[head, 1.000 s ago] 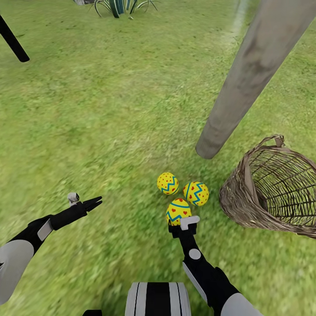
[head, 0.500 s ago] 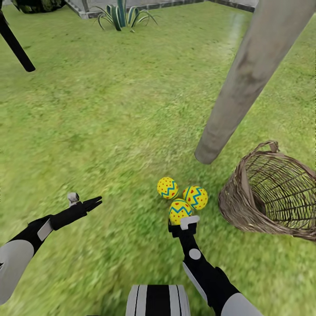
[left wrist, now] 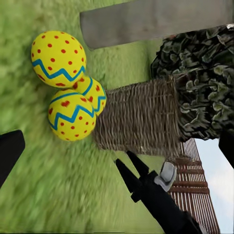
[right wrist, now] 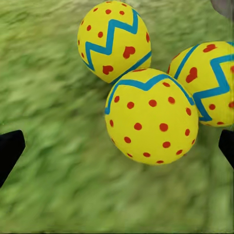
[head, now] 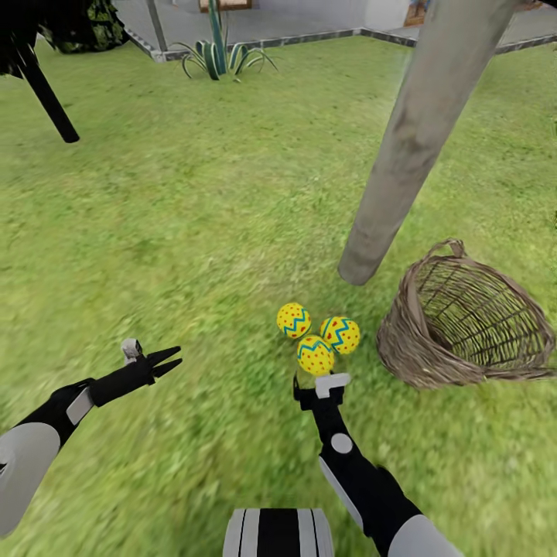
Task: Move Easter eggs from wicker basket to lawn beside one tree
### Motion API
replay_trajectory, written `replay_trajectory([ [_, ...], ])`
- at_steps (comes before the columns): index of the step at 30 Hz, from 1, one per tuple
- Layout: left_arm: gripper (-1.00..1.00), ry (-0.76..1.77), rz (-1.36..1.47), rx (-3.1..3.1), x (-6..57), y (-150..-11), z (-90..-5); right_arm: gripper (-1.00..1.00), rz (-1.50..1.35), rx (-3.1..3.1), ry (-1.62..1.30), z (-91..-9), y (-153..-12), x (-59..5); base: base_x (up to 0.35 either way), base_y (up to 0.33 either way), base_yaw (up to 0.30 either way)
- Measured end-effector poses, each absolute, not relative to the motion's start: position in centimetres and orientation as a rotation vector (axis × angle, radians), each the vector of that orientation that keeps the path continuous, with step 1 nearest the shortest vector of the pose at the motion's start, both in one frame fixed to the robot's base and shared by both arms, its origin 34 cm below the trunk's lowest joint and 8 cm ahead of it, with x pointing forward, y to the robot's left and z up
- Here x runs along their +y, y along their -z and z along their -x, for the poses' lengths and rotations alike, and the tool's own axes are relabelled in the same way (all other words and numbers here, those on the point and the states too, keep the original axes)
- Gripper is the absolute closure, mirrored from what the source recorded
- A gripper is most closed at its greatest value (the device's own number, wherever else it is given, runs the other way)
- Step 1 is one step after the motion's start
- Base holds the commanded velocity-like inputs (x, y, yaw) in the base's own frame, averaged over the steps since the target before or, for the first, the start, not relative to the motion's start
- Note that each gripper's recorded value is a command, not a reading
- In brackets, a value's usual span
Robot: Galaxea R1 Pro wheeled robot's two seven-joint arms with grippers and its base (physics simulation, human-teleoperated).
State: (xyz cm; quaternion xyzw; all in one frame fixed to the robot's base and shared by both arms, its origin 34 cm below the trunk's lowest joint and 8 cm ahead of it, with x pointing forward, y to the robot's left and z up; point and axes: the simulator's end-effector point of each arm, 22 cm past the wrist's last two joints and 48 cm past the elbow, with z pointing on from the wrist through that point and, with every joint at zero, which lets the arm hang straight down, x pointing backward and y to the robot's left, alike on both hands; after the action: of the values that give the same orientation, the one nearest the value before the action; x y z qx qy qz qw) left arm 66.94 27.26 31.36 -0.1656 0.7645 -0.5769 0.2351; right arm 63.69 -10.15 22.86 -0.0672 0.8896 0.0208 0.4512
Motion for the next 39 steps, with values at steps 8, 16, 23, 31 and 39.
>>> replay_trajectory([
  [8, -1.0, 1.586, 0.425, 2.072, 27.0, -33.4, -67.5, -1.0, 0.102, 2.135, 0.009, -66.0, -26.9, -10.7, -0.347, 0.0, 0.0],
  [16, -1.0, 1.583, 0.393, 2.044, 27.0, -35.7, -68.0, -1.0, 0.094, 2.093, 0.02, -66.8, -29.3, -11.0, -0.123, 0.0, -0.022],
  [23, -1.0, 1.579, 0.359, 2.017, 27.0, -38.1, -68.5, -1.0, 0.084, 2.032, 0.015, -67.8, -32.1, -11.0, -0.221, 0.0, -0.006],
  [31, -1.0, 1.572, 0.32, 1.982, 27.0, -40.9, -69.0, -1.0, 0.082, 1.984, 0.018, -68.6, -34.9, -11.0, -0.333, 0.0, 0.0],
  [39, -1.0, 1.561, 0.281, 1.951, 27.0, -43.7, -69.4, -1.0, 0.093, 1.932, 0.019, -69.2, -37.9, -10.8, -0.311, 0.0, 0.0],
])
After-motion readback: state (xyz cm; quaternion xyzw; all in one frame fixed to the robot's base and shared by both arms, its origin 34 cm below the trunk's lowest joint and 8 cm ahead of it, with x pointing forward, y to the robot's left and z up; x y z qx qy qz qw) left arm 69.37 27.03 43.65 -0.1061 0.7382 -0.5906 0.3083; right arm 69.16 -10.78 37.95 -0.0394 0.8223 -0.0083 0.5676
